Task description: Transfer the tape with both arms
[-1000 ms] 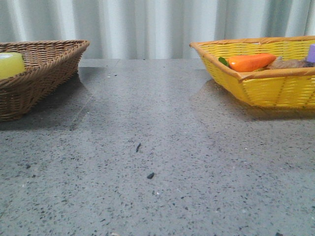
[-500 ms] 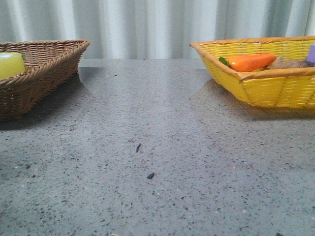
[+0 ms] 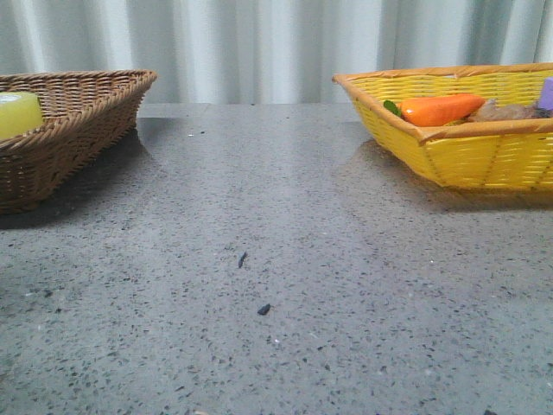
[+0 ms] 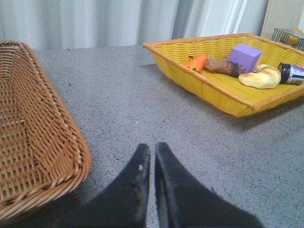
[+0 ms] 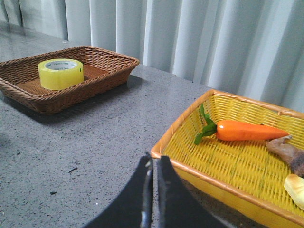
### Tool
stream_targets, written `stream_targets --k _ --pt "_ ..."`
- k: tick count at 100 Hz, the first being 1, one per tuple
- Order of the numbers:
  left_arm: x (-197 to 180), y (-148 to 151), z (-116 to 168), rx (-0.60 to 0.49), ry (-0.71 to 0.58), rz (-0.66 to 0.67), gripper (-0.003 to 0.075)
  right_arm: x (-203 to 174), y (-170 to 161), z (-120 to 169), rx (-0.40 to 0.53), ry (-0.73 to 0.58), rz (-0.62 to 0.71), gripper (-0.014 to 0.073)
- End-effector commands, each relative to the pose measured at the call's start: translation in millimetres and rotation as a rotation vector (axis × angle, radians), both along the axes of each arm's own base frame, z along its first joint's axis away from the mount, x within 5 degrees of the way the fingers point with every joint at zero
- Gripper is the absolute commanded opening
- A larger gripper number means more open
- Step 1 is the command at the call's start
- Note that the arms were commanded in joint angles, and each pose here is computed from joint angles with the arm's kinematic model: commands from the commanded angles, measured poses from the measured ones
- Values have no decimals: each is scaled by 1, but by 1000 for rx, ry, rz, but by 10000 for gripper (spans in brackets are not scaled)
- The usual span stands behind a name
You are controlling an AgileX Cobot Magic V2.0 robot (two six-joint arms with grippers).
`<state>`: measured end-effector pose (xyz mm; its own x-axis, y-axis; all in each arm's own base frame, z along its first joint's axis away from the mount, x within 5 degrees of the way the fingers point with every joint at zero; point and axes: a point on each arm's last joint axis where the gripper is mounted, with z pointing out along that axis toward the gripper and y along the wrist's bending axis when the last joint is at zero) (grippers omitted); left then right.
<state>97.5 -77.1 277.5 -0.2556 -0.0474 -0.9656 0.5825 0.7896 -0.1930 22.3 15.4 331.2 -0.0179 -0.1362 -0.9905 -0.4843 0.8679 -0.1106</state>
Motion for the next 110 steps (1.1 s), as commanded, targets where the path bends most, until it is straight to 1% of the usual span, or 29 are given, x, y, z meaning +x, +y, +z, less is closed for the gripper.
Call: stream_targets --k 1,6,10,27,34,36,41,51,67,76,110 --pt "0 3 13 -71 -132 20 -20 0 -1 13 30 -79 -9 -48" --pt "-2 8 7 -27 -215 37 -20 0 -1 13 30 -79 -9 -48" --pt "-5 15 -2 -19 -245 70 -20 0 -1 13 30 -79 -9 -48" --pt "-22 43 -52 -18 -279 235 -20 0 -1 13 30 -79 -9 -48" --pt "-30 51 -64 -14 -283 287 -20 0 -1 13 30 -79 -9 -48" --pt "-32 52 -66 2 -257 295 -20 0 -1 13 30 -79 -9 -48" --pt "-36 56 -69 26 -227 321 -20 0 -1 13 30 -79 -9 -48" --pt "-43 62 -76 35 -210 391 -20 0 -1 13 30 -79 -9 -48" --pt "-45 66 -91 117 -63 460 -20 1 0 13 29 -77 -9 -48" --pt "-45 67 -91 116 -63 479 -20 1 0 13 29 -77 -9 -48" --pt "-45 67 -91 116 -63 479 -20 1 0 13 29 -77 -9 -48"
